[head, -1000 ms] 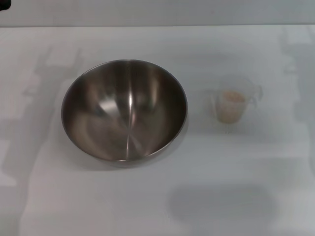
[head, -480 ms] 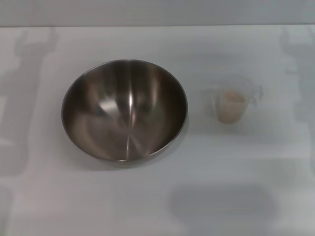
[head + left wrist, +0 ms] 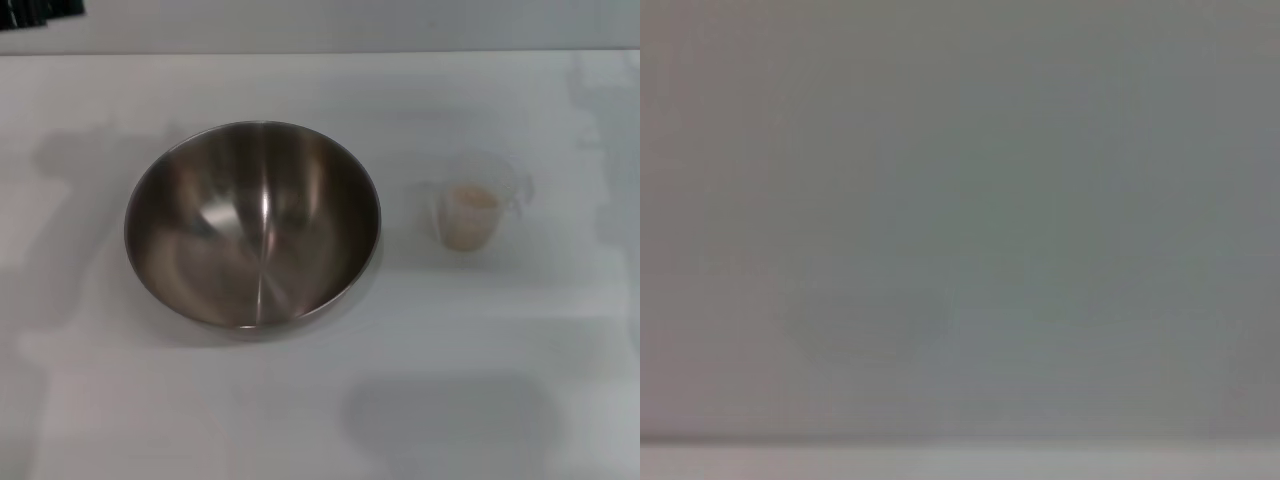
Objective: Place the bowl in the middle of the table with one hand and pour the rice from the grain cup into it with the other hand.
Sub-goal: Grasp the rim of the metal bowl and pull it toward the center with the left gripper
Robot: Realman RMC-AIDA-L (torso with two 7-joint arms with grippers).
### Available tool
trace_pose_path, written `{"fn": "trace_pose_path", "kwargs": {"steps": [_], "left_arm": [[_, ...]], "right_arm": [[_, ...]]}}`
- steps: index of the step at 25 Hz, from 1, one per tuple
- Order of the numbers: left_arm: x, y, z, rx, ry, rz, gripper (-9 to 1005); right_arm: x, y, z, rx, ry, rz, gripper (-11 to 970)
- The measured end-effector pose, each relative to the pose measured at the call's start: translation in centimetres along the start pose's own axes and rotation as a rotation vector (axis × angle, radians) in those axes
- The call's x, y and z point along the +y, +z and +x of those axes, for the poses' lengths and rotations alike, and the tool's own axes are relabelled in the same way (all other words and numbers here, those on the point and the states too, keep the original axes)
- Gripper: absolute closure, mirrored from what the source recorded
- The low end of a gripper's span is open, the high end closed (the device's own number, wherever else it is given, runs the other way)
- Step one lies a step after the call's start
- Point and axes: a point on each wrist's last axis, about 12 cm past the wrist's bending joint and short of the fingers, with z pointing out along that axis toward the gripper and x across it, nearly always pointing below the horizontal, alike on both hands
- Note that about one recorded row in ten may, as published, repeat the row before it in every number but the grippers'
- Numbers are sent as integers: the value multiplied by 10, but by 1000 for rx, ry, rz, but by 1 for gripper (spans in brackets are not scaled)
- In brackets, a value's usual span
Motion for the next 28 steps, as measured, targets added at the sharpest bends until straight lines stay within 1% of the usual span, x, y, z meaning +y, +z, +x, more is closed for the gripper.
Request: {"fn": "trace_pose_path", "kwargs": {"steps": [5, 10, 15, 21, 28], "left_arm": [[-10, -11, 3, 207, 68, 46, 183], [-15, -10, 11, 331, 108, 79, 183], [-14, -1, 22, 393, 113, 86, 184], [-20, 16, 35, 462, 141, 102, 184], [-23, 29, 42, 503, 154, 114, 184]], "right_arm": [[-1, 1, 0, -2, -3, -1, 305], [-1, 2, 0, -3, -5, -2, 306], [-3, 1, 0, 0, -14, -2, 306], [-5, -1, 1, 4, -19, 0, 306], [-5, -1, 1, 5, -19, 0, 306]]}}
